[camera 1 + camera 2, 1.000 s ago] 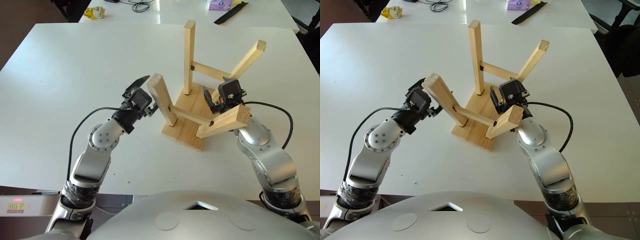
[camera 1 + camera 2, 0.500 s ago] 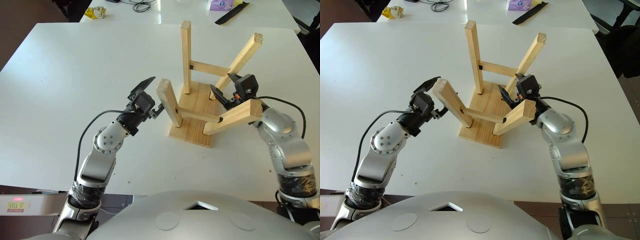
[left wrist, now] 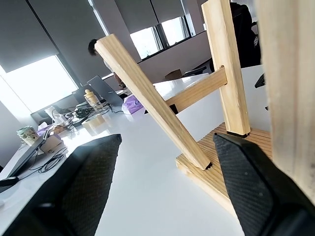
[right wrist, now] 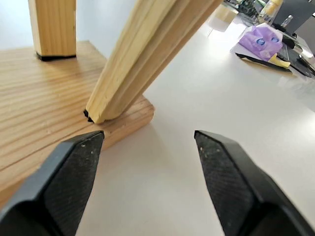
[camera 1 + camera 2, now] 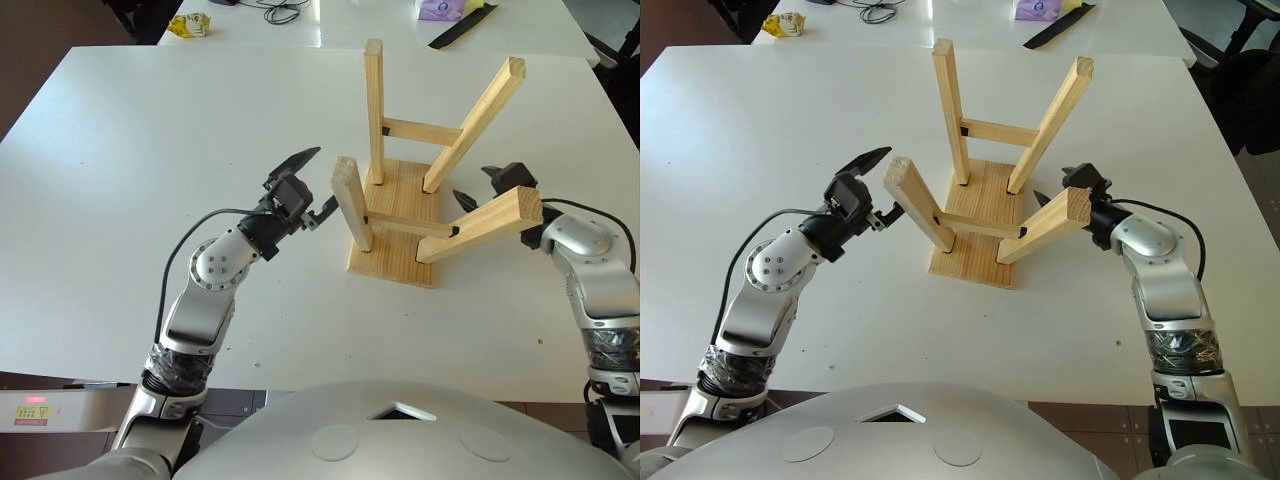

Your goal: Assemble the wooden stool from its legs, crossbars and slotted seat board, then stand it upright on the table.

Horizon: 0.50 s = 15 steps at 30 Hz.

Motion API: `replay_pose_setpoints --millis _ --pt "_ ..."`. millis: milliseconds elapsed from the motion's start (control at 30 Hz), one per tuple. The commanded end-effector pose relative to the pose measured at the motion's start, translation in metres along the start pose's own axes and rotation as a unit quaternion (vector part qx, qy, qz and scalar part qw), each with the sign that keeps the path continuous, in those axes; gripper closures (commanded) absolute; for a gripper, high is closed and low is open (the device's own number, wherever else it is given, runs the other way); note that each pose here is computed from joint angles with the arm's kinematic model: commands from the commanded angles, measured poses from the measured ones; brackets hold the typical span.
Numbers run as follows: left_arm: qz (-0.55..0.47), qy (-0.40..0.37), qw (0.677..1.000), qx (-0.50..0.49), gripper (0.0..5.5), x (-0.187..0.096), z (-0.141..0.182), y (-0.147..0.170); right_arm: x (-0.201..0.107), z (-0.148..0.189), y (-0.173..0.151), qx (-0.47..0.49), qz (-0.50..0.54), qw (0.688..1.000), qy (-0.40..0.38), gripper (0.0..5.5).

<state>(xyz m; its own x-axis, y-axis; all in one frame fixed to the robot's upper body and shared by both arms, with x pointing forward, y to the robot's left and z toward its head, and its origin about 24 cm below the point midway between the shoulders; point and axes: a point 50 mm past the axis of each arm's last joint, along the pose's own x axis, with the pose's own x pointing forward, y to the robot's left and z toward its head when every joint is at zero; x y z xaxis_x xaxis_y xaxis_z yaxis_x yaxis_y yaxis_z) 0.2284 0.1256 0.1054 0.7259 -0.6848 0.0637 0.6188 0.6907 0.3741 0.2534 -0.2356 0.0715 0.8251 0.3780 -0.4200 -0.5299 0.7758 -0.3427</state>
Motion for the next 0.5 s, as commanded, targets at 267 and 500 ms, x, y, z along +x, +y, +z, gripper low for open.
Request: replay_pose_setpoints --millis 267,500 --pt "-0.035 0.045 0.998 0.005 2.02 -0.003 -0.022 -0.01 0.021 -0.008 0.011 -0.058 0.031 0.997 0.034 2.1" --pt "-0.018 0.061 0.997 0.04 2.02 0.001 -0.031 0.017 0.044 0.0 0.014 -0.092 0.044 0.995 0.019 2.1"
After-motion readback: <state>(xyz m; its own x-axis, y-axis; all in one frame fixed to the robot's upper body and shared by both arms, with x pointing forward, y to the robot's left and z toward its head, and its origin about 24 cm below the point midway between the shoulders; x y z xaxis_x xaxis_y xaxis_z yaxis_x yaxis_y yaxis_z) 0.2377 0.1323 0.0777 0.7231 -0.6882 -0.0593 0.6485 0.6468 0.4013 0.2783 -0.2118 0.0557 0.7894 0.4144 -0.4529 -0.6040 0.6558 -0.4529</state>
